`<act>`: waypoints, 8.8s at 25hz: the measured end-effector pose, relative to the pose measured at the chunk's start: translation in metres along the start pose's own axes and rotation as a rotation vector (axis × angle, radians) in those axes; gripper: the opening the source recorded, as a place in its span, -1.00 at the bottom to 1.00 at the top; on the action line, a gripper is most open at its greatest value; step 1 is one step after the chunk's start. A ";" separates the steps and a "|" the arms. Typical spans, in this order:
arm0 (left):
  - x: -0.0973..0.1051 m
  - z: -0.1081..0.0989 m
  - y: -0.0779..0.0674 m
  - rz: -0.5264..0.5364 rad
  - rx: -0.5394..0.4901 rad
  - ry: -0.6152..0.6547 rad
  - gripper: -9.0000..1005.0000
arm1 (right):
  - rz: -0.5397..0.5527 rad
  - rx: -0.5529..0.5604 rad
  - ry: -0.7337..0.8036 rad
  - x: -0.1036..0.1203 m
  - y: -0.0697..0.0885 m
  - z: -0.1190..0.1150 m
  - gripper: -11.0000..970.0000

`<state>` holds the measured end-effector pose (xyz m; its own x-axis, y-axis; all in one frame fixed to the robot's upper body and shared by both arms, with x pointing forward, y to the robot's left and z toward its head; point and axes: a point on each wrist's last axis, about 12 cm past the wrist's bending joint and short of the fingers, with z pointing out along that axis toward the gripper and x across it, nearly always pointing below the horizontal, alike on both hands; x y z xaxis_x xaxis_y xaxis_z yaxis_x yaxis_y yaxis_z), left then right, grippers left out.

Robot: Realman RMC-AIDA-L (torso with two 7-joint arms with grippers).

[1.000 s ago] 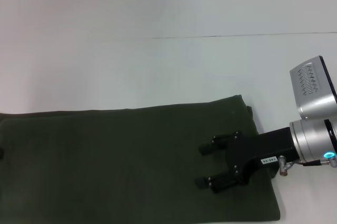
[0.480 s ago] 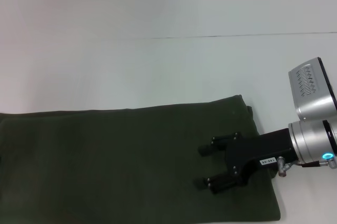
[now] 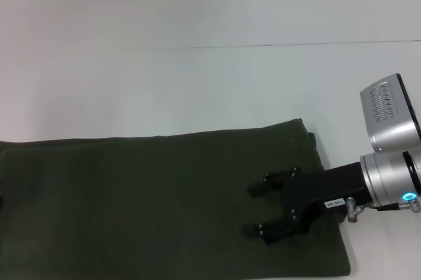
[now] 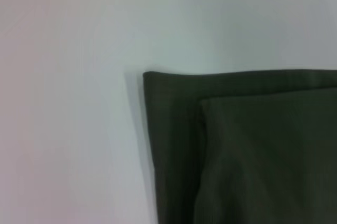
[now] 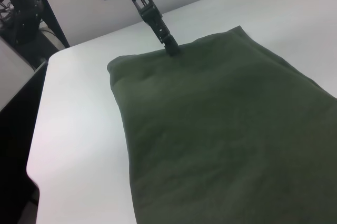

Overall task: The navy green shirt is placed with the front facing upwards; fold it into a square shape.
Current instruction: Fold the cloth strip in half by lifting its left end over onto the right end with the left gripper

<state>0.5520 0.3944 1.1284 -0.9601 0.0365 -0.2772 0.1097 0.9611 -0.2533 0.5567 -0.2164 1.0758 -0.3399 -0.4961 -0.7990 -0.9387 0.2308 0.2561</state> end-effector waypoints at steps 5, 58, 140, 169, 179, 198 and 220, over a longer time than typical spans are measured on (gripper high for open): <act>0.001 0.002 0.002 0.002 -0.027 0.004 0.38 | 0.001 -0.001 0.001 0.000 0.000 0.000 0.86; 0.003 0.013 0.001 0.006 -0.036 0.025 0.38 | 0.006 0.000 0.005 -0.002 -0.001 0.000 0.86; -0.001 0.014 -0.004 -0.029 0.080 0.068 -0.71 | 0.016 -0.001 0.008 -0.006 -0.002 -0.001 0.86; -0.013 -0.015 -0.038 -0.006 0.278 0.033 -0.87 | 0.009 0.018 0.001 -0.008 -0.005 -0.001 0.86; -0.014 -0.018 -0.040 -0.010 0.217 0.040 -0.87 | 0.005 0.018 0.003 -0.008 -0.005 0.000 0.86; -0.006 -0.003 -0.017 -0.098 0.010 0.012 -0.81 | 0.010 0.009 0.002 -0.008 -0.004 0.002 0.86; -0.006 -0.021 -0.035 -0.068 0.125 -0.038 0.23 | 0.016 0.018 0.002 -0.007 -0.005 -0.001 0.86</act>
<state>0.5489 0.3662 1.1588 -0.9563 -0.0403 -0.2896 0.0781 0.9194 -0.3856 0.5634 -0.2149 1.0807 -0.3552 -0.4938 -0.7937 -0.9319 0.2538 0.2591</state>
